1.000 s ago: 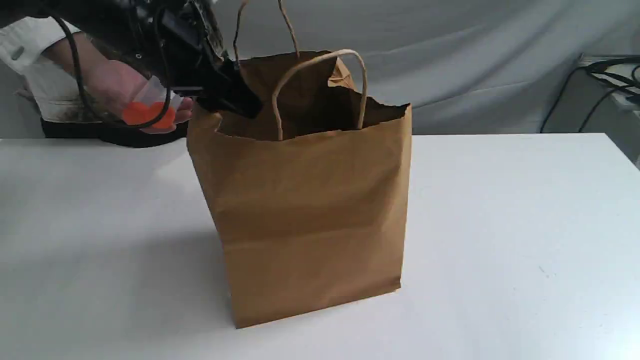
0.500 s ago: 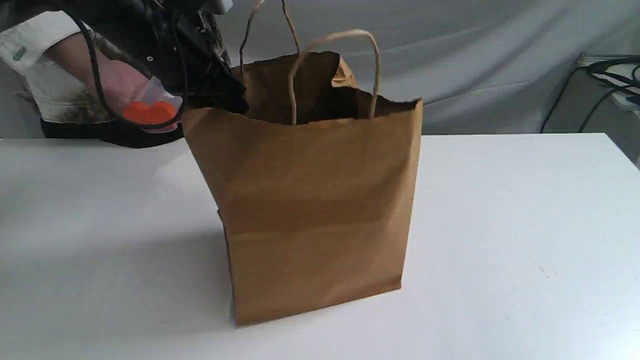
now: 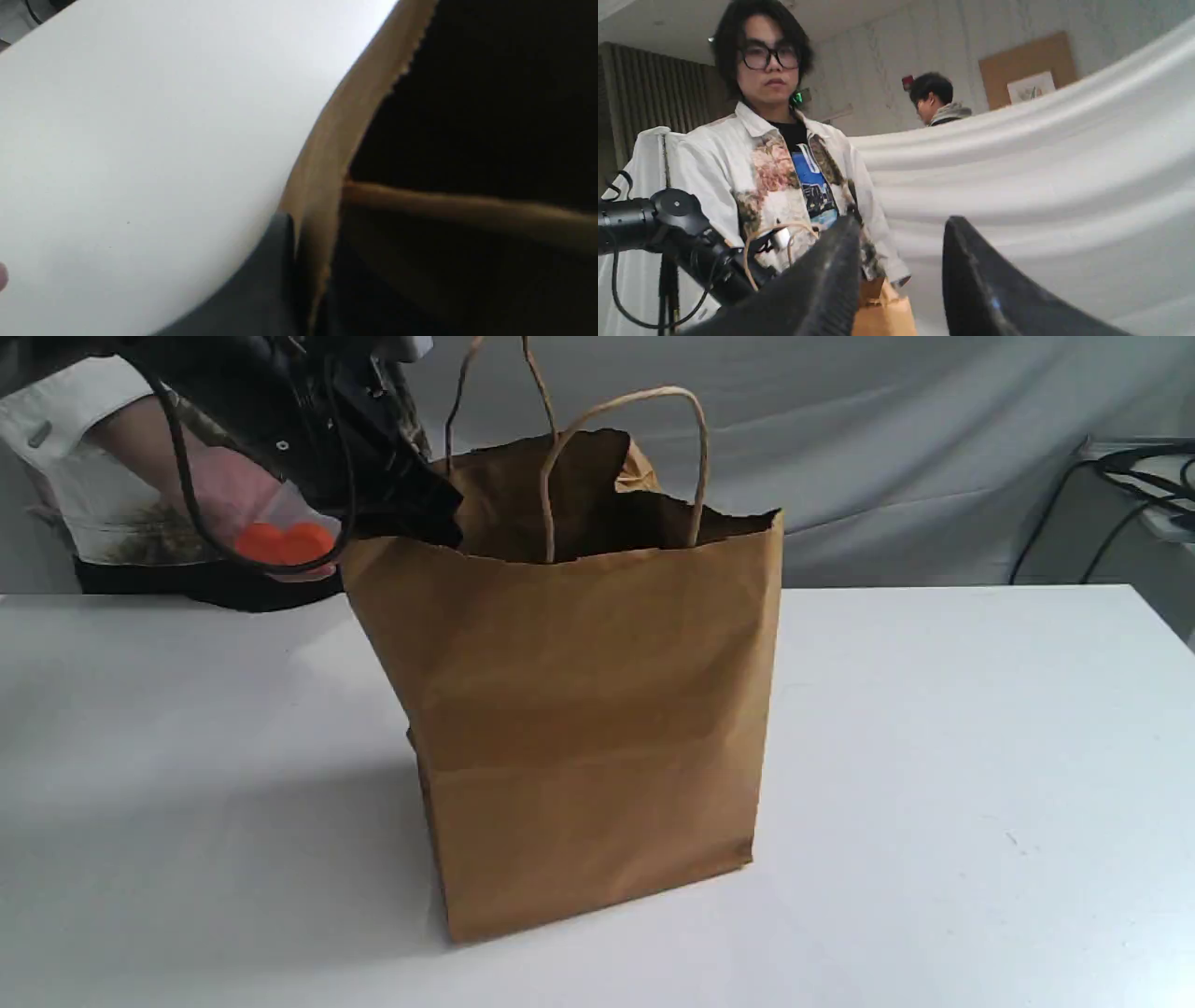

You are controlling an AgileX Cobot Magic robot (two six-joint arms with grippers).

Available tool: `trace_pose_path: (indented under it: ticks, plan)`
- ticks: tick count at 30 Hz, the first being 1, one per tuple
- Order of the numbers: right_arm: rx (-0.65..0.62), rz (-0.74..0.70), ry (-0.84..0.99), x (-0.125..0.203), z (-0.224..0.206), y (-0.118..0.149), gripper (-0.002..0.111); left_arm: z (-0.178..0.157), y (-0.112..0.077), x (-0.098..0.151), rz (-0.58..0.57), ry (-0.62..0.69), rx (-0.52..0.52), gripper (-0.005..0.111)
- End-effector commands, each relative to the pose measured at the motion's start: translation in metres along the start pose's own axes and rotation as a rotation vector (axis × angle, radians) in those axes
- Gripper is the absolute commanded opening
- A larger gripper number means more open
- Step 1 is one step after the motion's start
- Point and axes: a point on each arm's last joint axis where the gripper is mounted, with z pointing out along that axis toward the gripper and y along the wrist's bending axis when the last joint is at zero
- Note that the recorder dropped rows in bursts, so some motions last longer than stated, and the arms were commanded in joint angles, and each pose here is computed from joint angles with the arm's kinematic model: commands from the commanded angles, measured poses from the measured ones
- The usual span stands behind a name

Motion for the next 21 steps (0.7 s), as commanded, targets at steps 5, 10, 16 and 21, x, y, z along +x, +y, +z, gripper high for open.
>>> trace_pose_path:
  ticks: [5, 10, 16, 21]
  plan:
    - [0.060, -0.279, -0.019, -0.036, 0.040, -0.008, 0.030, -0.006, -0.003, -0.003, -0.008, -0.017, 0.003, 0.000]
    - [0.009, -0.514, -0.045, -0.056, 0.086, -0.011, 0.030, -0.006, -0.003, -0.003, -0.008, -0.017, 0.003, 0.000]
    - [-0.006, -0.744, -0.062, -0.073, 0.135, -0.020, 0.030, -0.006, -0.003, -0.003, -0.008, -0.017, 0.003, 0.000]
    - [-0.009, -1.049, -0.065, -0.076, 0.172, -0.025, 0.030, -0.006, -0.003, -0.003, -0.008, -0.019, 0.002, 0.000]
